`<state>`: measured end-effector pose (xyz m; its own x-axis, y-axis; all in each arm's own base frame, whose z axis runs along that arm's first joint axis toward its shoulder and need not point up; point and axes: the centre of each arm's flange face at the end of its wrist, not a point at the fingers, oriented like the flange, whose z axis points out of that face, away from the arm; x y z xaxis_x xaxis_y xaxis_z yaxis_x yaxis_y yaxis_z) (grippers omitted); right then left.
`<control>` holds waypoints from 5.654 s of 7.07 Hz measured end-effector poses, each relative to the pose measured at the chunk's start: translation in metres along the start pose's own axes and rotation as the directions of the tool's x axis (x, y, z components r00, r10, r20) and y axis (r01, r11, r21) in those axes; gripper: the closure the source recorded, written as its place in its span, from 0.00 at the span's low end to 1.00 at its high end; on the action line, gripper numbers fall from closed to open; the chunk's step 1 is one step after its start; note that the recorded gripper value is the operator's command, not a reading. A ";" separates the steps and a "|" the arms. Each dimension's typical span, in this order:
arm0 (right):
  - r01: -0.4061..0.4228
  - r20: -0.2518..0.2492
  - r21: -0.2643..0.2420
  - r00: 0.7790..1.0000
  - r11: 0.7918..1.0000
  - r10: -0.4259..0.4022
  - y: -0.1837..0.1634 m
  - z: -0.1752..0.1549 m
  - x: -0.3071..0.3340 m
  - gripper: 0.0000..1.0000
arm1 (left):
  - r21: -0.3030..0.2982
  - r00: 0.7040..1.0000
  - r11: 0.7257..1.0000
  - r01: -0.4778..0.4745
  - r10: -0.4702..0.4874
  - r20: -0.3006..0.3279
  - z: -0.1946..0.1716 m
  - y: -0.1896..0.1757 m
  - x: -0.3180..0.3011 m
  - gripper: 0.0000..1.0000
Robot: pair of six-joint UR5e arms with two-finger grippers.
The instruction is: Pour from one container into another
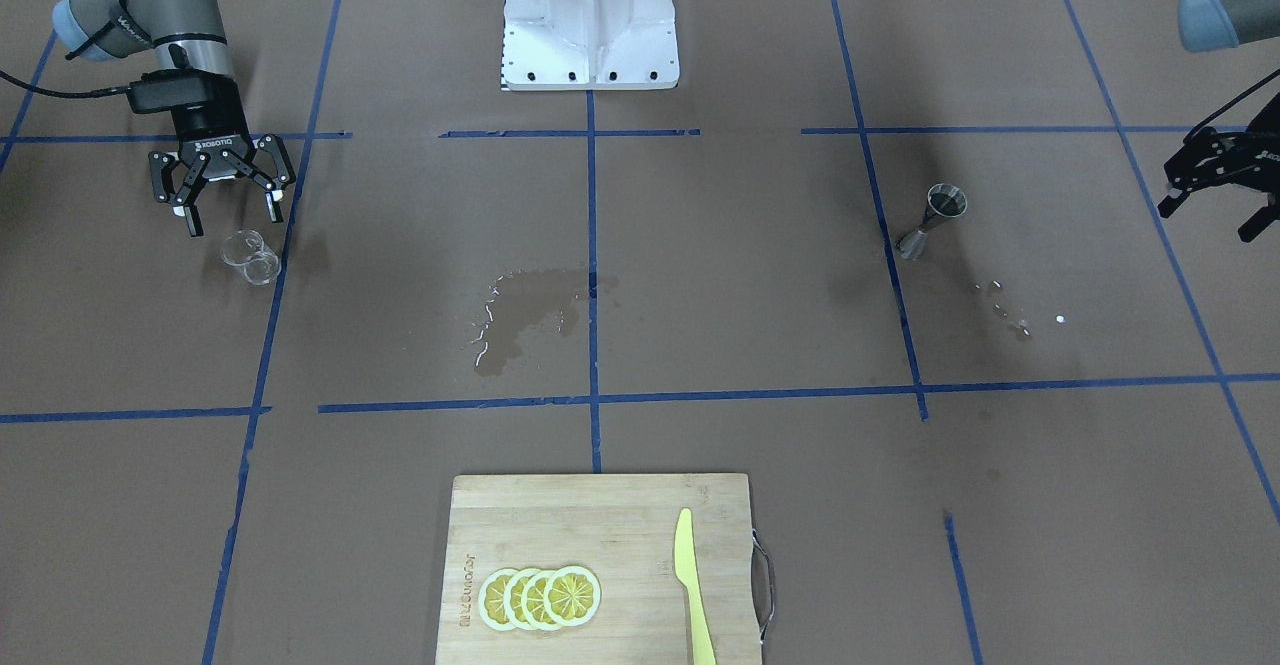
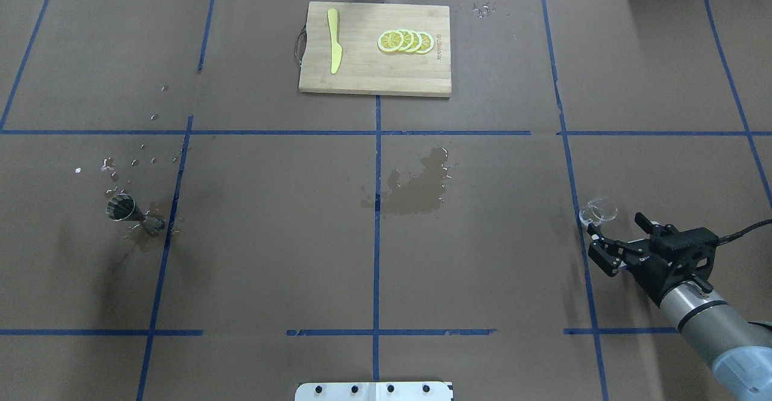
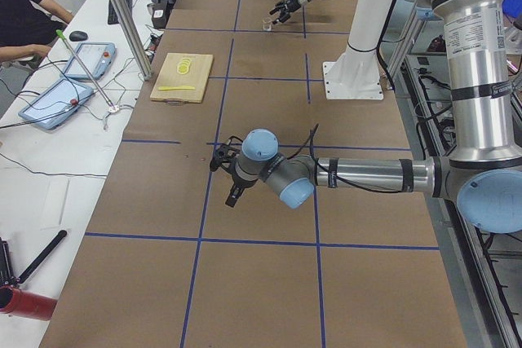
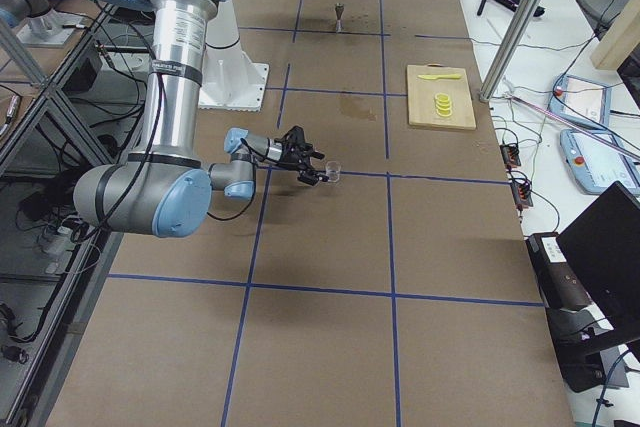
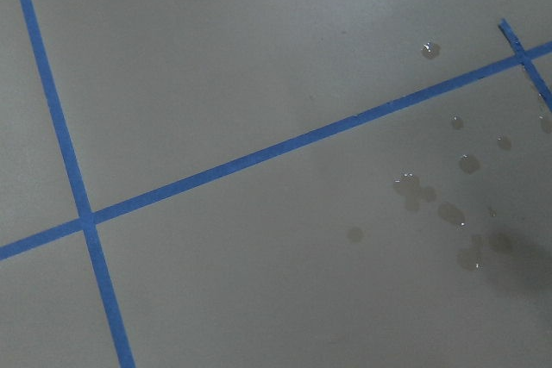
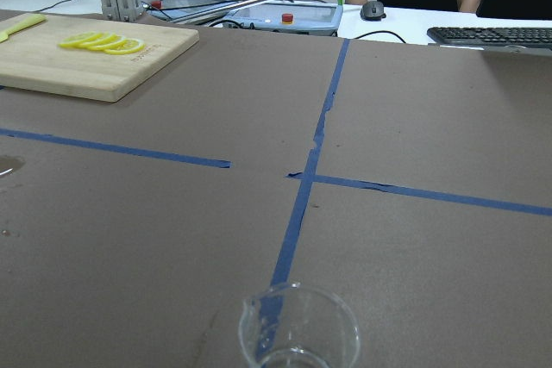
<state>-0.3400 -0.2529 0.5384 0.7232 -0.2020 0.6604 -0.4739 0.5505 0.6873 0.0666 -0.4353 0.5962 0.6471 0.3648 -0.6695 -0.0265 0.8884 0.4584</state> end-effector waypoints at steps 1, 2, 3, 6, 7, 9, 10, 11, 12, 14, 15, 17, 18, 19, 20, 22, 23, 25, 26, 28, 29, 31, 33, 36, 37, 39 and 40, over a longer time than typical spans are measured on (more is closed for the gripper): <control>-0.006 0.015 -0.072 1.000 0.997 0.008 -0.017 -0.008 0.008 0.00 | 0.000 1.000 1.000 0.001 -0.001 0.003 0.000 0.001 -0.001 0.00; -0.020 0.017 -0.147 1.000 0.989 0.023 -0.038 -0.012 0.015 0.00 | -0.005 1.000 1.000 0.004 -0.004 0.006 0.000 0.005 -0.002 0.00; -0.042 0.014 -0.228 0.999 0.973 0.047 -0.063 -0.012 0.023 0.00 | -0.014 1.000 1.000 0.009 -0.009 0.009 0.000 0.013 -0.005 0.00; -0.037 0.013 -0.434 0.999 0.900 0.047 -0.133 -0.010 0.095 0.00 | -0.023 1.000 1.000 0.018 -0.018 0.008 -0.001 0.019 -0.006 0.00; 0.002 0.010 -0.494 1.000 0.870 0.003 -0.155 -0.012 0.131 0.00 | -0.027 1.000 0.999 0.019 -0.019 0.005 0.000 0.017 -0.005 0.00; 0.059 0.001 -0.607 0.997 0.792 -0.073 -0.199 -0.019 0.220 0.00 | -0.055 1.000 0.998 0.030 -0.030 0.002 0.005 0.008 -0.003 0.00; 0.052 0.009 -0.665 0.998 0.745 -0.061 -0.214 -0.021 0.268 0.00 | -0.085 1.000 0.996 0.025 -0.026 -0.013 0.007 -0.002 -0.001 0.00; 0.028 0.017 -0.709 1.000 0.704 -0.023 -0.219 -0.025 0.306 0.00 | -0.115 0.999 0.993 0.012 -0.016 -0.033 0.008 -0.006 0.000 0.00; 0.000 0.020 -0.746 1.000 0.666 0.023 -0.219 -0.031 0.333 0.00 | -0.138 0.998 0.990 0.015 -0.023 -0.058 0.006 -0.007 -0.002 0.00; -0.047 0.021 -0.787 0.994 0.615 0.103 -0.212 -0.041 0.355 0.00 | -0.149 0.989 0.989 0.018 -0.039 -0.144 -0.006 -0.009 0.004 0.00; -0.058 0.018 -0.793 0.993 0.606 0.118 -0.208 -0.045 0.359 0.00 | -0.150 0.986 0.989 0.011 -0.036 -0.164 -0.010 -0.011 0.010 0.00; -0.089 -0.006 -0.809 0.990 0.581 0.143 -0.191 -0.049 0.370 0.00 | -0.137 0.993 0.989 -0.054 0.038 -0.114 -0.010 -0.011 0.002 0.00; -0.099 -0.014 -0.810 0.989 0.578 0.150 -0.189 -0.050 0.374 0.00 | -0.140 0.996 0.987 -0.080 0.074 -0.049 -0.017 -0.009 -0.019 0.00; -0.105 -0.020 -0.806 0.988 0.582 0.151 -0.191 -0.050 0.376 0.00 | -0.153 0.997 0.985 -0.079 0.080 0.001 -0.032 -0.009 -0.042 0.00; -0.112 -0.027 -0.803 0.988 0.586 0.152 -0.192 -0.051 0.379 0.00 | -0.165 0.997 0.984 -0.069 0.076 0.035 -0.046 -0.016 -0.057 0.00; -0.114 -0.032 -0.800 0.989 0.590 0.148 -0.194 -0.050 0.383 0.00 | -0.193 0.995 0.981 -0.022 0.040 0.094 -0.064 -0.033 -0.071 0.00; -0.107 -0.031 -0.798 0.990 0.593 0.137 -0.197 -0.048 0.384 0.00 | -0.210 0.993 0.977 0.036 -0.012 0.115 -0.082 -0.038 -0.073 0.00; -0.095 -0.039 -0.797 0.994 0.597 0.106 -0.207 -0.042 0.383 0.00 | -0.228 0.987 0.967 0.116 -0.085 0.139 -0.109 -0.037 -0.075 0.00; -0.094 -0.045 -0.799 0.994 0.593 0.098 -0.211 -0.039 0.381 0.00 | -0.238 0.986 0.963 0.129 -0.098 0.138 -0.109 -0.035 -0.076 0.00; -0.100 -0.050 -0.804 0.994 0.586 0.102 -0.214 -0.037 0.378 0.00 | -0.275 0.986 0.952 0.136 -0.105 0.126 -0.094 -0.026 -0.076 0.00; -0.103 -0.046 -0.805 0.993 0.585 0.111 -0.214 -0.036 0.378 0.00 | -0.279 0.989 0.953 0.121 -0.094 0.111 -0.089 -0.026 -0.071 0.00; -0.111 -0.049 -0.805 0.991 0.583 0.122 -0.211 -0.037 0.378 0.00 | -0.244 0.995 0.967 0.072 -0.054 0.079 -0.090 -0.035 -0.060 0.00; -0.125 -0.062 -0.810 0.990 0.573 0.129 -0.204 -0.038 0.382 0.00 | -0.233 0.997 0.971 0.060 -0.045 0.070 -0.087 -0.042 -0.061 0.00; -0.182 -0.109 -0.808 0.981 0.560 0.162 -0.203 -0.038 0.383 0.00 | -0.228 0.997 0.972 0.058 -0.043 0.071 -0.088 -0.054 -0.062 0.00; -0.233 -0.149 -0.799 0.970 0.554 0.192 -0.204 -0.038 0.382 0.00 | -0.222 0.997 0.974 0.053 -0.038 0.073 -0.091 -0.054 -0.060 0.00; -0.273 -0.181 -0.790 0.959 0.550 0.216 -0.206 -0.038 0.381 0.00 | -0.219 0.996 0.974 0.053 -0.037 0.075 -0.095 -0.049 -0.057 0.00; -0.276 -0.183 -0.788 0.958 0.550 0.219 -0.207 -0.039 0.380 0.00 | -0.220 0.996 0.974 0.055 -0.039 0.075 -0.095 -0.047 -0.056 0.00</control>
<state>0.0522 -0.4122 0.6358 0.6815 0.0750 0.7280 -0.0644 0.9970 -0.0425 -0.0410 -0.4711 0.5570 0.7030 0.3080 -0.6411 -0.1584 0.9465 0.2811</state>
